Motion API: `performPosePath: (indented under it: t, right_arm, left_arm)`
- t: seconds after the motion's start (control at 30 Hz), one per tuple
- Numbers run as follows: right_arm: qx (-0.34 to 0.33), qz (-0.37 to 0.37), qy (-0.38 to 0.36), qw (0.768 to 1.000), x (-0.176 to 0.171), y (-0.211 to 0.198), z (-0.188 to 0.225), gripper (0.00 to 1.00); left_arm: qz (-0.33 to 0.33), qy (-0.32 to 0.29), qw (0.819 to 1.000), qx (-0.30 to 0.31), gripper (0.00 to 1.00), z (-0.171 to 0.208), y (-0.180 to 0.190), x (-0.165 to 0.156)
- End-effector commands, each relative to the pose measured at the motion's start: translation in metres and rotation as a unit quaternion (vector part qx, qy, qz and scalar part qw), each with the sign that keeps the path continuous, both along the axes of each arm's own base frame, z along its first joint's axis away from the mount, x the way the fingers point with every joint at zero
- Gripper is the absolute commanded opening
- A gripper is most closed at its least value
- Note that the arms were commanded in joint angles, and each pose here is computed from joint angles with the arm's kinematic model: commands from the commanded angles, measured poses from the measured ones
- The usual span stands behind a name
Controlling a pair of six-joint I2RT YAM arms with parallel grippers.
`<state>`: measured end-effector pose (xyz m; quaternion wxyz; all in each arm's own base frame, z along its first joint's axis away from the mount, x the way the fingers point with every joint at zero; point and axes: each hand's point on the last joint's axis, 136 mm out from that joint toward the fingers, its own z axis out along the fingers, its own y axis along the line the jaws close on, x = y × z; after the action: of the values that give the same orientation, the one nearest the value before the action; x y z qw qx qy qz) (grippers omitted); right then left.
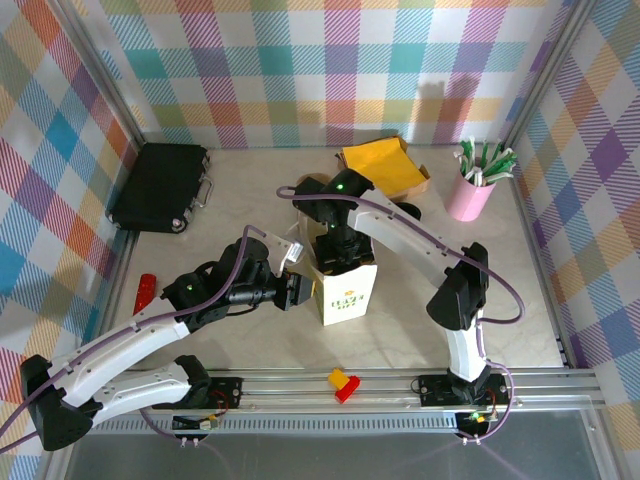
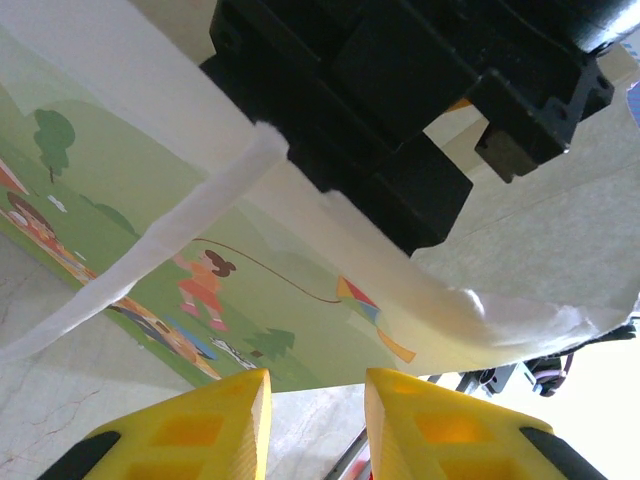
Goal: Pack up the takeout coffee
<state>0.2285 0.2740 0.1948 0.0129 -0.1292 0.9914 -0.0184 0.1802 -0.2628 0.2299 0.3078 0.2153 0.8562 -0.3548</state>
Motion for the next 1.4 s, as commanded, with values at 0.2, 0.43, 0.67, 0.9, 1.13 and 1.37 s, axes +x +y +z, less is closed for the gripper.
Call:
performPosePath:
  t: [0.2, 0.43, 0.67, 0.9, 1.13, 1.37]
  right_arm:
    - [0.040, -0.005, -0.007, 0.999, -0.006, 0.006, 0.009, 0.51]
    - [0.038, -0.007, -0.005, 0.999, -0.007, 0.006, 0.001, 0.51]
    - [0.023, -0.006, 0.000, 1.000, -0.007, 0.003, -0.006, 0.51]
    - [0.018, -0.007, 0.001, 1.000, -0.007, 0.003, -0.012, 0.51]
    - [0.018, -0.004, 0.001, 1.000, -0.008, 0.004, -0.018, 0.50]
    - [0.017, -0.002, 0.004, 1.000, -0.008, 0.005, -0.021, 0.50]
  left_arm:
    - [0.002, -0.007, 1.000, -0.006, 0.30, 0.005, -0.001, 0.000]
    - [0.002, -0.008, 1.000, -0.006, 0.30, 0.005, -0.001, 0.000]
    - [0.005, -0.007, 1.000, -0.008, 0.30, 0.005, 0.000, -0.001]
    - [0.005, -0.006, 1.000, -0.006, 0.30, 0.004, 0.001, -0.001]
    - [0.005, -0.004, 1.000, -0.005, 0.30, 0.002, 0.000, -0.001]
    - [0.006, -0.004, 1.000, -0.006, 0.30, 0.002, 0.001, -0.001]
